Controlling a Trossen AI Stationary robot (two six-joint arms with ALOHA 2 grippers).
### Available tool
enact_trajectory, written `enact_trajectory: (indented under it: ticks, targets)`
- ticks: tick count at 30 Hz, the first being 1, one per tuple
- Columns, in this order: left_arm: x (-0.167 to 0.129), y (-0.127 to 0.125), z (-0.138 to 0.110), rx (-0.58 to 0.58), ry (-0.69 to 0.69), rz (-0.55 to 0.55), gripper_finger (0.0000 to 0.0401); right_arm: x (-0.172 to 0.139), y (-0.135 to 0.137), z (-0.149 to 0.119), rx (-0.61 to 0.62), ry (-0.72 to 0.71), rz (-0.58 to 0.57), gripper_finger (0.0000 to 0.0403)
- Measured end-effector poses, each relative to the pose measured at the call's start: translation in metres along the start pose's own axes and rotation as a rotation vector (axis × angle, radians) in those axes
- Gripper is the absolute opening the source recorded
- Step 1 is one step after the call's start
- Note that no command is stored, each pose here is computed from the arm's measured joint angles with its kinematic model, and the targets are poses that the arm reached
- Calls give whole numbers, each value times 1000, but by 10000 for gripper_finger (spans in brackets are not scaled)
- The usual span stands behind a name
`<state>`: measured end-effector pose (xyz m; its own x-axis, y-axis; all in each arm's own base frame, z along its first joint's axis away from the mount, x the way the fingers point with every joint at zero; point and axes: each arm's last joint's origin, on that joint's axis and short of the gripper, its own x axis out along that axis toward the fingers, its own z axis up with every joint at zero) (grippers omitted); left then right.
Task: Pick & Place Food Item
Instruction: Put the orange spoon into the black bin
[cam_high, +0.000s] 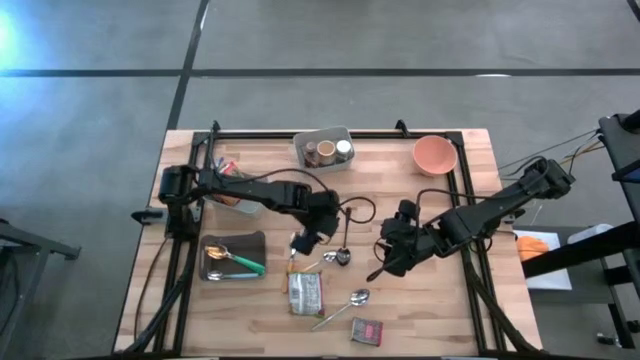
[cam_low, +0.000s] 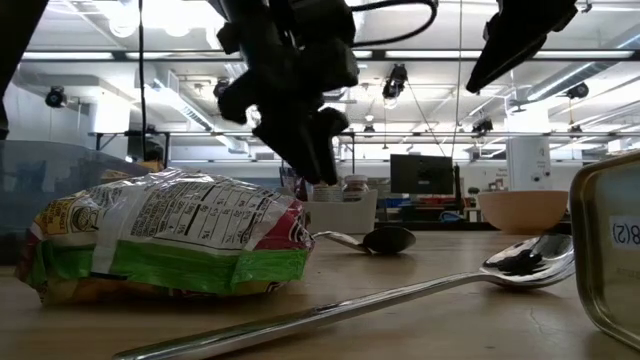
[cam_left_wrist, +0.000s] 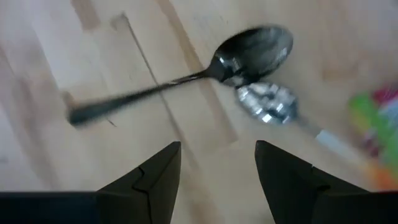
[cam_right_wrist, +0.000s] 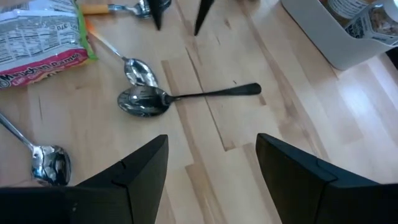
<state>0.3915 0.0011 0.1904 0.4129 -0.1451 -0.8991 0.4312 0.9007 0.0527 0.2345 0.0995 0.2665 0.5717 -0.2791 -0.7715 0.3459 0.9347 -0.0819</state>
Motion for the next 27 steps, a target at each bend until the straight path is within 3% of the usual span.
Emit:
enact_trajectory:
  ticks: [3,14,21,27]
  targets:
    - [2,-12,7,-188,-21,-8,206,-1,0,1,2,-7,6,242]
    - [13,-34,11,-475,-14,45,206,-4,1,4,8,-21,19,242]
    - [27,-41,-3,-581,8,45,206,-4,0,4,-2,-21,21,242]
    - [32,-54,-4,-544,4,33,206,-4,1,4,-6,-21,21,242]
